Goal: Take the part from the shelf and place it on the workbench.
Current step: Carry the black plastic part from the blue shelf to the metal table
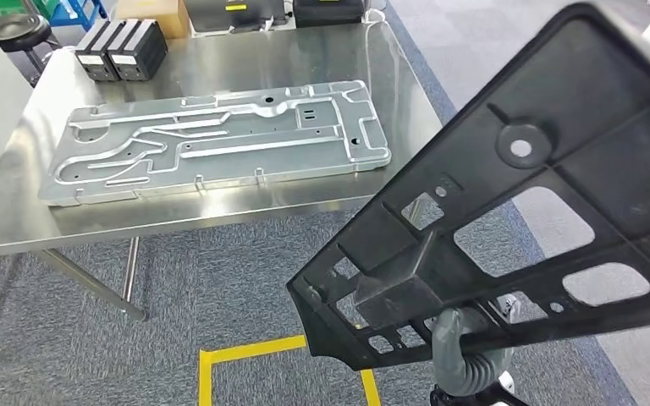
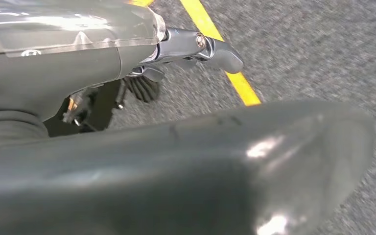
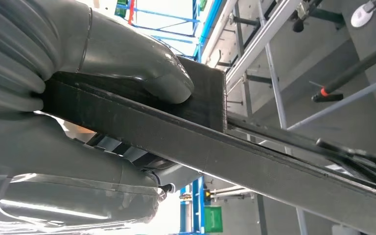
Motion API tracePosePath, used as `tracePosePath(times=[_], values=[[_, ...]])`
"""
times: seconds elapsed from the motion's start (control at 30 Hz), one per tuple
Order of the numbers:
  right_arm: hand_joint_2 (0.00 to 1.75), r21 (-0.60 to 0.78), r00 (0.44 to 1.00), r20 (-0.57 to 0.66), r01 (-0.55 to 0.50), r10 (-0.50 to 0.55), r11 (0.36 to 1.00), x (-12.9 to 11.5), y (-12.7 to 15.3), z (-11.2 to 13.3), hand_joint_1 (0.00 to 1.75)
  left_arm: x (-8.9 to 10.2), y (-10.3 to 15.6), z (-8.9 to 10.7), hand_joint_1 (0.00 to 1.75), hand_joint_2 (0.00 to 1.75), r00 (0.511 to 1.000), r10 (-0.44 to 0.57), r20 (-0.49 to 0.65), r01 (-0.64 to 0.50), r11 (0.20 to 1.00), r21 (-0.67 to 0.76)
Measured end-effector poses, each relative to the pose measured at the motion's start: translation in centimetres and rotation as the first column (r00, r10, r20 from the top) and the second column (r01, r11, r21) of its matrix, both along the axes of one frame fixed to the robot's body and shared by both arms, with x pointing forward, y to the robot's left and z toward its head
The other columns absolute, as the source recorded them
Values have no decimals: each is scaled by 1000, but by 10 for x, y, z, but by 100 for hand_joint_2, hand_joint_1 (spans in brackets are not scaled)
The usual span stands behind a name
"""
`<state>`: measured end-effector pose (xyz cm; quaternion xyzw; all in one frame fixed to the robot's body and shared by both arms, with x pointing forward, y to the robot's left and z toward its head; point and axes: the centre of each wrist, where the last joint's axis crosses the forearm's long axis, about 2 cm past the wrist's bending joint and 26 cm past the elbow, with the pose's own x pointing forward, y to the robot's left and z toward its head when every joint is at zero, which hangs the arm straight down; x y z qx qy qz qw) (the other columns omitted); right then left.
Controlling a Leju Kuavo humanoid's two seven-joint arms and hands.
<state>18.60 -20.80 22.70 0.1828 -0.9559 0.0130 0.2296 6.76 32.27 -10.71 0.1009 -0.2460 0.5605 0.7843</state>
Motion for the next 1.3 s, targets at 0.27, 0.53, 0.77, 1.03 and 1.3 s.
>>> tracePosePath(times=[0.27,0.53,0.77,1.03,1.3], values=[[175,-6,1000,-3,1,-1,1000,0,0,-1,175,1,-2,0,0,0,1000,-1,2,1,1000,-4],[175,-19,996,-1,86,-86,996,3,-1,-1,175,0,-4,0,0,0,1000,1,10,-1,1000,10],[175,-46,987,9,160,-160,986,34,-8,0,175,-6,-5,-1,0,0,1000,8,6,-8,1000,25],[175,-153,977,44,211,-207,965,117,-51,24,175,0,-4,0,0,0,1000,-1,24,1,1000,23],[175,-433,820,181,562,-543,704,243,-102,131,175,4,-4,0,0,0,998,-2,70,0,1000,25]])
